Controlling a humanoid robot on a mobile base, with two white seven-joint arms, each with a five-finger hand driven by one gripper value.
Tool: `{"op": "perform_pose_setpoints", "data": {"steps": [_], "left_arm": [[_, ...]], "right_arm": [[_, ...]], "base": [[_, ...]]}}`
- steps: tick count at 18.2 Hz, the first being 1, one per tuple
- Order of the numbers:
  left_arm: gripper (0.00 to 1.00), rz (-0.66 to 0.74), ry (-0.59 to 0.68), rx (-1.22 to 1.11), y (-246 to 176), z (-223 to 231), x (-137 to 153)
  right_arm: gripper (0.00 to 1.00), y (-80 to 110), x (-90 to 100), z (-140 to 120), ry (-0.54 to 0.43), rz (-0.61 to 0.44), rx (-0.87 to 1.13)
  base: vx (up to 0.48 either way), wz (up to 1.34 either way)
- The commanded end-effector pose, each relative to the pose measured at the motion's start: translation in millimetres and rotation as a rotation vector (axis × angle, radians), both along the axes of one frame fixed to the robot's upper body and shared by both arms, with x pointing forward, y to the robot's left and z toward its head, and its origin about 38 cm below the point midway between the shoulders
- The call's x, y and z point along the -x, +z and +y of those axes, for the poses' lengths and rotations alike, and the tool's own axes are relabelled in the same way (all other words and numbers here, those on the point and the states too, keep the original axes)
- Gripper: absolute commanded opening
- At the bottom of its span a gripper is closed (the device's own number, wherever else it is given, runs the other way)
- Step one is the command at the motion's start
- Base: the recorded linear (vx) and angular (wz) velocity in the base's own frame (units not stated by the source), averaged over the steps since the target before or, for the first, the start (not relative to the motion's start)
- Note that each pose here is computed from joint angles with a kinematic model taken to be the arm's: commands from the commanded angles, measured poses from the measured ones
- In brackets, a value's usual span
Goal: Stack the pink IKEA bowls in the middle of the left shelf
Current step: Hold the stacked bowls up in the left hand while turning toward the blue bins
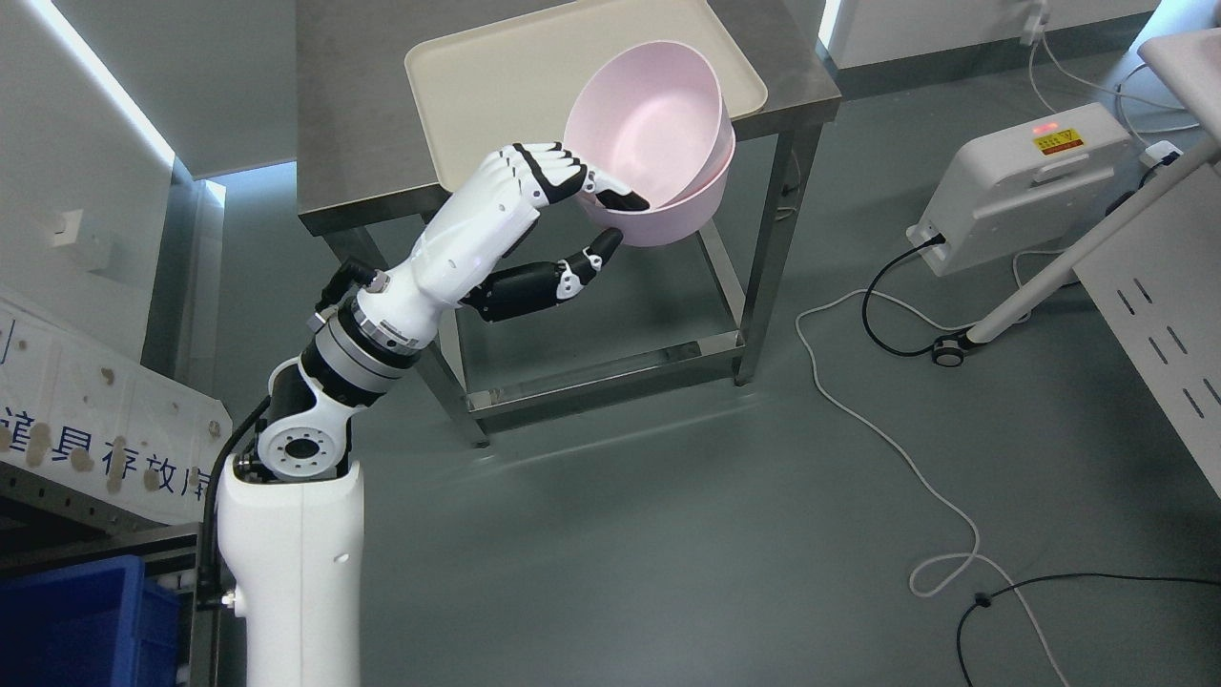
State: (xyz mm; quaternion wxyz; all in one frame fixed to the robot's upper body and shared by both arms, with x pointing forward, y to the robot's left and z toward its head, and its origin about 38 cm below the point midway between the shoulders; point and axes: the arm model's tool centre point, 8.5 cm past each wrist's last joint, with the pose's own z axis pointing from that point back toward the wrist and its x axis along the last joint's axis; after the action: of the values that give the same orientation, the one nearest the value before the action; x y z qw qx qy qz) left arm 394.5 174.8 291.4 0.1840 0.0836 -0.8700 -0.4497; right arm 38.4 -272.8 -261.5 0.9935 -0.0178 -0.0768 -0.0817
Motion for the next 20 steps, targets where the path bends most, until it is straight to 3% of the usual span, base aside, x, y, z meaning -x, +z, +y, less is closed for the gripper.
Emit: {"op": "perform_pose_setpoints", "data": {"steps": [1, 20], "left_arm": [[0.03, 0.0, 0.004, -0.015, -0.6, 3.2, 0.1], [0.03, 0.002, 0.005, -0.015, -0.7, 3.3, -0.1]], "right_arm": [[1.0, 1.1, -0.3, -10.6, 0.002, -0.002, 0.011], [1.0, 1.1, -0.3, -10.6, 0.002, -0.002, 0.011]], "base": [[-0.105, 0.0], [-0.09, 0.0]]}}
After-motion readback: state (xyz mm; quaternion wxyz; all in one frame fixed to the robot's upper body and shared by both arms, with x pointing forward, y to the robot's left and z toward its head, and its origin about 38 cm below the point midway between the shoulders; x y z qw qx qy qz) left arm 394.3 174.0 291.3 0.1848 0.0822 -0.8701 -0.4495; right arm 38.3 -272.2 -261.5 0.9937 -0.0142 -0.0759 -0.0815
